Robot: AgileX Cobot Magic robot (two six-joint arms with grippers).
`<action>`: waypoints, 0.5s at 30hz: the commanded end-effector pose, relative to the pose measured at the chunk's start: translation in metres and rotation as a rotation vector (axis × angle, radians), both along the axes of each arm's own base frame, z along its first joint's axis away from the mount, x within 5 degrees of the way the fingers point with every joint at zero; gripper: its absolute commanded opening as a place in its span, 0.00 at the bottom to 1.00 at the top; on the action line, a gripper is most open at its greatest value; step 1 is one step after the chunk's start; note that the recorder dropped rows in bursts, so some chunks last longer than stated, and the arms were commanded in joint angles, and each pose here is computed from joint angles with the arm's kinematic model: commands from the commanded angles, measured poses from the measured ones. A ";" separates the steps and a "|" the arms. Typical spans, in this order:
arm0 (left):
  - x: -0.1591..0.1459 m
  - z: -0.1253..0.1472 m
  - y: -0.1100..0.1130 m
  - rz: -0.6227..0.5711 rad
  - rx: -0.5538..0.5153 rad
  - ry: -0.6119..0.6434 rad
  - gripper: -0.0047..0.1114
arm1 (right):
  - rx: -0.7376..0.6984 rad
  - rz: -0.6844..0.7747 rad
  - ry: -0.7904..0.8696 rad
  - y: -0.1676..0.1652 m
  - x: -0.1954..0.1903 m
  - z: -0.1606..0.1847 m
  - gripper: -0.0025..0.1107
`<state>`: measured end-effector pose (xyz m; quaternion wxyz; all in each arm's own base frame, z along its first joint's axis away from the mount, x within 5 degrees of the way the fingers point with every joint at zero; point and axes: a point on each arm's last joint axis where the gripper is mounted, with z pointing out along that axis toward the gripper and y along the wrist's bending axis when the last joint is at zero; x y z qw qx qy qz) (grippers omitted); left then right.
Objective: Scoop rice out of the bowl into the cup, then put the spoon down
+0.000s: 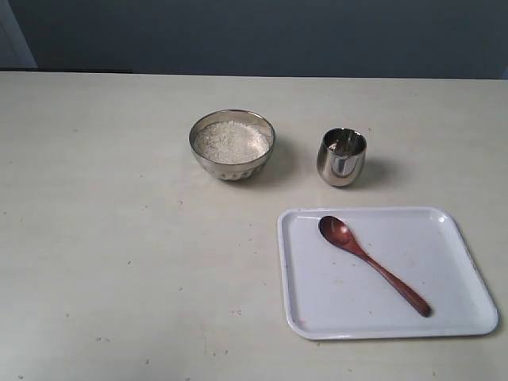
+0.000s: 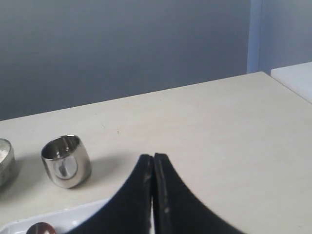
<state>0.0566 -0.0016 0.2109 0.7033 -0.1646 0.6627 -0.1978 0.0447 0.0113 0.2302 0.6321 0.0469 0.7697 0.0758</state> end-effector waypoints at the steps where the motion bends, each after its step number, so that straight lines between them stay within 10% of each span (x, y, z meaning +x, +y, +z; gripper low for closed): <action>1: 0.000 0.002 0.000 0.001 0.004 -0.012 0.04 | 0.005 -0.037 -0.026 -0.004 0.005 -0.014 0.01; 15: 0.000 0.002 0.000 0.001 0.004 -0.012 0.04 | -0.046 -0.104 -0.087 -0.011 0.011 -0.034 0.01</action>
